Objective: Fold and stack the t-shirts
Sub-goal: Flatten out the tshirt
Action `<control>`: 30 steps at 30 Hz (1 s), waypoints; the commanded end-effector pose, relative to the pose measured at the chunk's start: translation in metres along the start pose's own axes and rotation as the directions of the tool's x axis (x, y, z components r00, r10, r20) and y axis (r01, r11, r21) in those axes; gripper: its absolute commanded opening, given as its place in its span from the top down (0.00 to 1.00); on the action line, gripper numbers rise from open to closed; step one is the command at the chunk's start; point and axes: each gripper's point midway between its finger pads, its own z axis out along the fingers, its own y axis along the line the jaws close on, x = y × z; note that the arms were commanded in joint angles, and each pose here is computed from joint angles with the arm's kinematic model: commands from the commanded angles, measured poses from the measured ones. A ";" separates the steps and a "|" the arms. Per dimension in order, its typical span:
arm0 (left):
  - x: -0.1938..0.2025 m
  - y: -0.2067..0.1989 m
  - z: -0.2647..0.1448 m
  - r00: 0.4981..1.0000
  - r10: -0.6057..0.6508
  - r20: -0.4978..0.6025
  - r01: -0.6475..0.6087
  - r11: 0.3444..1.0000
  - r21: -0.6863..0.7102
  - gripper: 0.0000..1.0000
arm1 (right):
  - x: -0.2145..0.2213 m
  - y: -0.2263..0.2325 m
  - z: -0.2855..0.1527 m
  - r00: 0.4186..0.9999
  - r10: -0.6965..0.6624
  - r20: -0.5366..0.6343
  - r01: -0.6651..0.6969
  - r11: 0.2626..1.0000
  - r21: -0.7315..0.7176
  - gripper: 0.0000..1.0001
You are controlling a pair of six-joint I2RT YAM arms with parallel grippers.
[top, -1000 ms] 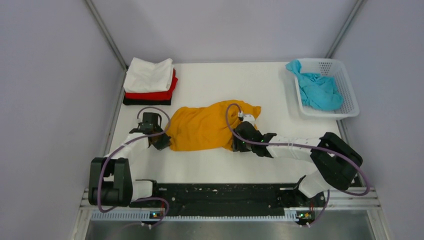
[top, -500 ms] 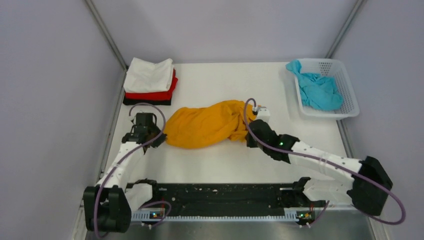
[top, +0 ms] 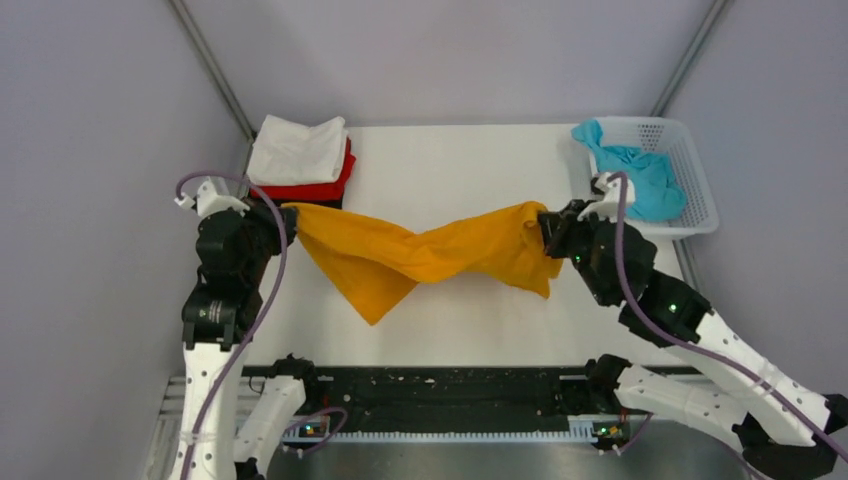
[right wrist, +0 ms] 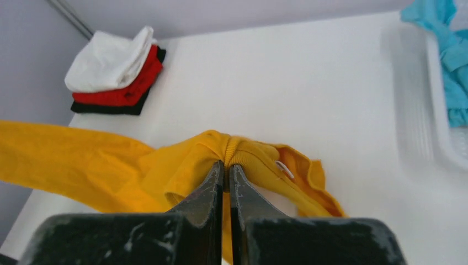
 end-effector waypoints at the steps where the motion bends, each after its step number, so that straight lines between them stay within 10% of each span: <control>1: -0.032 -0.002 -0.018 0.994 0.030 0.109 -0.025 0.999 -0.040 1.00 | -0.056 -0.021 -0.028 0.989 -0.020 0.146 0.011 0.998 0.067 1.00; 11: -0.048 -0.007 0.012 0.989 0.044 0.144 -0.033 0.997 -0.075 1.00 | -0.089 -0.039 -0.024 0.967 -0.112 0.227 0.055 0.969 0.240 1.00; 18: -0.076 -0.047 0.101 0.992 0.084 0.090 -0.078 0.995 -0.066 1.00 | -0.110 -0.046 0.083 0.979 -0.099 0.178 0.067 0.982 0.178 1.00; 30: -0.208 -0.178 0.103 0.945 0.168 0.282 -0.212 0.968 0.133 1.00 | -0.318 -0.008 0.110 0.880 -0.117 0.461 0.118 0.993 0.028 1.00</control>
